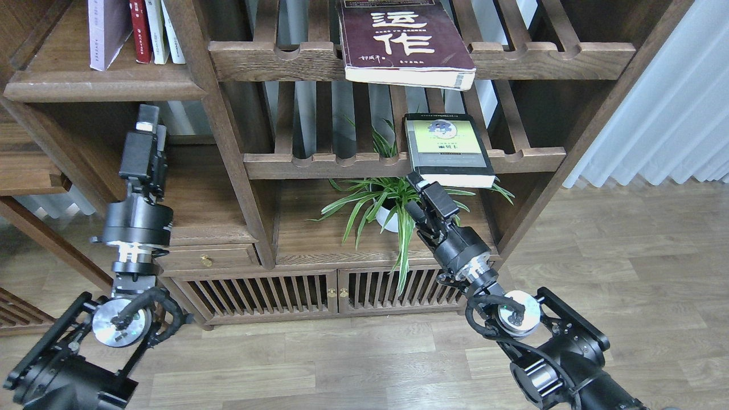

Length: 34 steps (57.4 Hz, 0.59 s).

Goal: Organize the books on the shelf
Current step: 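Reach the right gripper to the green-covered book's top edge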

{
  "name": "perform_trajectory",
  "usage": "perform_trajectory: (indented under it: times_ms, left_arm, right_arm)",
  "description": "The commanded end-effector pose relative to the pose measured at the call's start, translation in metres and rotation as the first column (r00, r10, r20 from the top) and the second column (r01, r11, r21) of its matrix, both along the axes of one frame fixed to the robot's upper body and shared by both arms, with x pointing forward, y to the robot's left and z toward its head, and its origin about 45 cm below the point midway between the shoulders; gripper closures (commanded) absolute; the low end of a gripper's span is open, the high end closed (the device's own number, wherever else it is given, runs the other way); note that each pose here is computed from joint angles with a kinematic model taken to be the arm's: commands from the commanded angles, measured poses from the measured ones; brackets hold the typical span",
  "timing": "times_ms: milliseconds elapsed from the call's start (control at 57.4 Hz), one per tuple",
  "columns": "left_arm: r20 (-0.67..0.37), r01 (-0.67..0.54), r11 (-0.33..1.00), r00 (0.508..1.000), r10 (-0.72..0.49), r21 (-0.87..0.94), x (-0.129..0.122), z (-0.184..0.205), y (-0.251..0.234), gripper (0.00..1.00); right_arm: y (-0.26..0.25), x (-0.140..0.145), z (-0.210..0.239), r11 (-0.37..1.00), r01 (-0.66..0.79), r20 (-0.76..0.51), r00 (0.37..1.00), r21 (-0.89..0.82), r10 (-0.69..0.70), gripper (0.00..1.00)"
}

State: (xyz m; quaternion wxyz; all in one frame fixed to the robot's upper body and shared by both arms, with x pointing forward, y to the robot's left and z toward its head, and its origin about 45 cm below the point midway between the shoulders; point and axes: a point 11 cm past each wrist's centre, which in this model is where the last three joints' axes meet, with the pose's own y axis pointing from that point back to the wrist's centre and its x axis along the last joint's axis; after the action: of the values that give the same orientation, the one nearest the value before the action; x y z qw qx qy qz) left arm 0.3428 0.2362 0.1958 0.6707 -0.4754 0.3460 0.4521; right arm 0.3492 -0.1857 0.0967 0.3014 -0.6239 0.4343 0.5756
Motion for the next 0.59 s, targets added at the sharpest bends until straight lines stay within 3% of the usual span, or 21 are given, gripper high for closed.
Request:
perform_trajectory:
  times_ms: [0, 157, 575]
  left_arm:
    - [-0.015, 0.034, 0.999, 0.999, -0.034, -0.002, -0.003, -0.005, -0.012, 0.33]
    - [-0.07, 0.093, 0.996, 0.993, -0.092, 0.015, -0.019, -0.025, -0.029, 0.3]
    - [-0.093, 0.159, 0.987, 0.983, -0.157, 0.024, -0.028, -0.034, -0.05, 0.17]
  right_arm:
    - [-0.004, 0.009, -0.003, 1.0, 0.021, -0.019, 1.0, -0.023, -0.022, 0.02]
    - [-0.007, 0.023, 0.0, 0.998, 0.058, -0.019, 0.998, -0.036, -0.059, 0.02]
    - [-0.036, 0.055, 0.014, 0.97, 0.243, -0.118, 0.964, 0.017, -0.239, 0.08]
